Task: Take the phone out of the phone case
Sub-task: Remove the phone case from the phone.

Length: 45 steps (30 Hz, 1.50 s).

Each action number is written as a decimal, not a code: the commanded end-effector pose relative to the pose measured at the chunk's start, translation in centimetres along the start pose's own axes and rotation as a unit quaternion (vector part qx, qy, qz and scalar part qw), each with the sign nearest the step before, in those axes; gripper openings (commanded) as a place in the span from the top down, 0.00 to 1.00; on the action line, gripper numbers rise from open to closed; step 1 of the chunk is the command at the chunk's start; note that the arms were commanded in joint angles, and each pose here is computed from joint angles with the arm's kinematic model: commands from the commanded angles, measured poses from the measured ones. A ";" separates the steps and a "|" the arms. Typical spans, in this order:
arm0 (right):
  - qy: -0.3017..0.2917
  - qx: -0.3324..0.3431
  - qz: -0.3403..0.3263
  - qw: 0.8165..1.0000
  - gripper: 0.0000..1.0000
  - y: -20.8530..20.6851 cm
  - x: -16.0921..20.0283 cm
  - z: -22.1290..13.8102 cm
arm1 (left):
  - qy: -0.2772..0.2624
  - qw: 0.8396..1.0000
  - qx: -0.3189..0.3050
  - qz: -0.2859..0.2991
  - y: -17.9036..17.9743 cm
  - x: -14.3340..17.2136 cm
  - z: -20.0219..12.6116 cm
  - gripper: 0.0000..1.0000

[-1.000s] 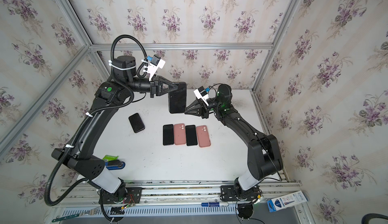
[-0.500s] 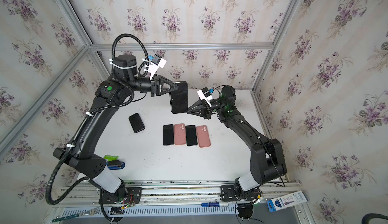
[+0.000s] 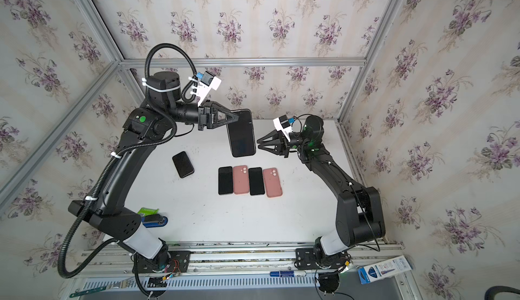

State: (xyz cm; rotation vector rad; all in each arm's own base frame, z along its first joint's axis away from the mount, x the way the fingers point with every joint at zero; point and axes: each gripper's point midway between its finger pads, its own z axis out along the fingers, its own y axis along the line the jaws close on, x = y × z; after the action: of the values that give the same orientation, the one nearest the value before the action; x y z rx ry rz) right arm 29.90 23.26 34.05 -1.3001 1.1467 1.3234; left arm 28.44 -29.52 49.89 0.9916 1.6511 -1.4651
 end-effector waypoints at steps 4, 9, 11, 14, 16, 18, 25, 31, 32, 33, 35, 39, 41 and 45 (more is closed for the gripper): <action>-0.003 0.012 -0.008 1.000 0.70 -0.4 -0.3 0.0 | -0.005 1.000 0.015 0.005 -0.5 -0.6 0.0 1.00; -0.013 0.053 0.013 0.998 0.58 -0.3 -1.0 -0.3 | -0.027 0.999 -0.025 0.000 0.9 -1.8 -0.5 1.00; -0.030 0.102 0.049 0.993 0.54 -1.0 -1.4 -0.6 | -0.049 0.997 -0.052 -0.018 2.1 -2.8 -0.6 1.00; -0.082 0.180 0.114 0.974 0.49 -2.2 -3.1 -1.6 | -0.084 0.990 -0.085 -0.078 4.2 -4.0 -0.6 1.00; -0.128 0.224 0.165 0.952 0.48 -2.8 -4.2 -2.7 | -0.104 0.983 -0.089 -0.124 5.3 -4.7 -0.8 1.00; -0.168 0.250 0.229 0.926 0.49 -3.3 -5.1 -3.6 | -0.121 0.974 -0.083 -0.172 6.2 -5.3 -0.7 1.00; -0.208 0.233 0.288 0.905 0.45 -1.5 -8.3 -3.3 | -0.155 0.958 -0.048 -0.237 7.3 -6.9 -0.9 1.00; -0.228 0.201 0.292 0.907 0.43 0.3 -9.8 -2.2 | -0.157 0.954 -0.034 -0.251 7.7 -7.1 -0.7 1.00; -0.230 0.197 0.291 0.908 0.43 0.5 -9.9 -2.0 | -0.158 0.954 -0.034 -0.254 7.9 -7.0 -0.7 1.00; -0.234 0.195 0.292 0.907 0.43 0.6 -9.9 -1.8 | -0.158 0.953 -0.031 -0.256 7.9 -7.1 -0.6 1.00; -0.238 0.190 0.294 0.906 0.43 0.8 -9.9 -1.4 | -0.160 0.953 -0.023 -0.255 7.9 -7.3 -0.6 1.00; -0.236 0.186 0.299 0.906 0.43 0.6 -9.3 -0.6 | -0.161 0.953 -0.015 -0.256 7.8 -7.4 -0.5 1.00; -0.240 0.188 0.300 0.904 0.44 0.4 -9.1 -0.6 | -0.160 0.953 -0.010 -0.257 7.7 -7.5 -0.4 1.00; -0.244 0.193 0.301 0.901 0.44 -0.2 -9.0 -0.6 | -0.161 0.954 -0.003 -0.254 7.6 -7.5 -0.4 1.00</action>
State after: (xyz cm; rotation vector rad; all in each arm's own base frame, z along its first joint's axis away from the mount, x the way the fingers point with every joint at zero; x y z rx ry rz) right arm 30.32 22.86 41.81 -0.2804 1.4590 1.6304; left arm 39.34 -29.37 51.45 0.2401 1.8047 -1.8033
